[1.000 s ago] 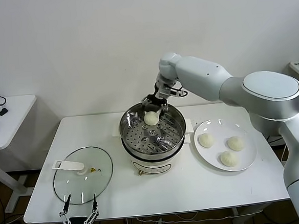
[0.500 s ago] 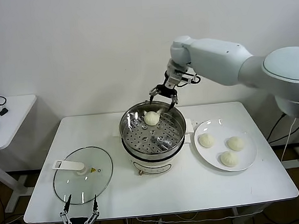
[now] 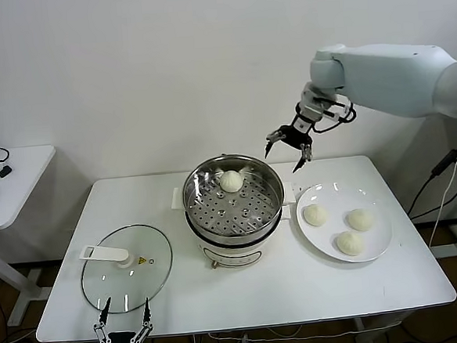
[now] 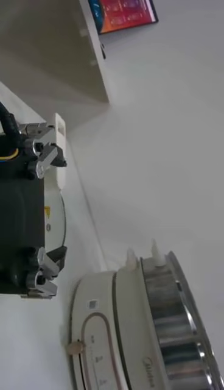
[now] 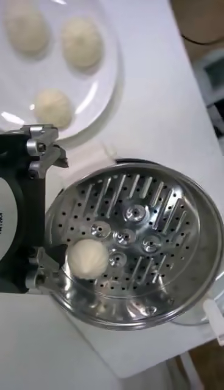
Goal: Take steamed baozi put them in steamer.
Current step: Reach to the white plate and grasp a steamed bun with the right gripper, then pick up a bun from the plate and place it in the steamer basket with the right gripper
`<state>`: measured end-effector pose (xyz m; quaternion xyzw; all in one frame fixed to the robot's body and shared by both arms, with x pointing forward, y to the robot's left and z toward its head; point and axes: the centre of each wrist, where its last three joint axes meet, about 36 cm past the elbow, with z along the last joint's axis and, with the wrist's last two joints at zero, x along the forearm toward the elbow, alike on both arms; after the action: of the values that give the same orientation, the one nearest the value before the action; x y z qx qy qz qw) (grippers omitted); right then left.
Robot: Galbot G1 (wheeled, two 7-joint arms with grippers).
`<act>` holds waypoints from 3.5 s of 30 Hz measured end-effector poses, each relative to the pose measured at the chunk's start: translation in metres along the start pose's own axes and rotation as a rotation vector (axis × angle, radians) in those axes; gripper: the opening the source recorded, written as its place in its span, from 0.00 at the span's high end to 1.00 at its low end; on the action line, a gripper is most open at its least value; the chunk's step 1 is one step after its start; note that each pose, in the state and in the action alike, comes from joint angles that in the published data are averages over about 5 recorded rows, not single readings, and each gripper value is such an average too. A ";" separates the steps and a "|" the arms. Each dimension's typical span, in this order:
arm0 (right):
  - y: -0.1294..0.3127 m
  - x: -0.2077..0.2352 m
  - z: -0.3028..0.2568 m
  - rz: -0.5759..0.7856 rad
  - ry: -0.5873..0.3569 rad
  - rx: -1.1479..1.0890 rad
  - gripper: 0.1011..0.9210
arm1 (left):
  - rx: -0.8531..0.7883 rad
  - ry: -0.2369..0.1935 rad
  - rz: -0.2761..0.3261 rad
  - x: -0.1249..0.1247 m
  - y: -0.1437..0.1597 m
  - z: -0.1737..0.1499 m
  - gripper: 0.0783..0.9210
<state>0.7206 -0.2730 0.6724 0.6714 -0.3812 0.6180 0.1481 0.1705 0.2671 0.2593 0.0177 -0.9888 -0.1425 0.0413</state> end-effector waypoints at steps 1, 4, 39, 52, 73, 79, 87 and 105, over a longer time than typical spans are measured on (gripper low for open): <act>0.005 -0.002 0.001 0.004 0.014 -0.052 0.12 | 0.000 0.001 0.000 0.000 0.000 0.000 0.12; 0.021 -0.009 0.003 0.012 0.068 -0.212 0.12 | -0.001 0.002 -0.001 0.000 0.001 0.000 0.12; 0.089 -0.129 0.053 -0.165 0.288 -0.759 0.12 | -0.020 0.035 0.003 0.002 0.005 0.014 0.12; 0.091 -0.170 0.054 -0.139 0.291 -0.790 0.12 | -0.040 0.042 0.013 0.004 0.007 0.018 0.12; 0.092 -0.190 0.056 -0.123 0.285 -0.790 0.14 | -0.056 0.040 0.022 0.005 0.008 0.018 0.12; 0.093 -0.190 0.056 -0.121 0.286 -0.785 0.26 | -0.057 0.039 0.021 0.005 0.008 0.018 0.12; 0.091 -0.186 0.056 -0.124 0.283 -0.778 0.40 | -0.059 0.038 0.019 0.006 0.009 0.018 0.12; 0.069 -0.075 0.044 -0.105 0.264 -0.740 0.40 | -0.063 0.026 0.010 0.006 0.011 0.012 0.12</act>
<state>0.7087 -0.3236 0.5745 0.5058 -0.5211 0.5115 0.4592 0.1636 0.2809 0.2518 0.0131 -0.9832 -0.1732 0.0554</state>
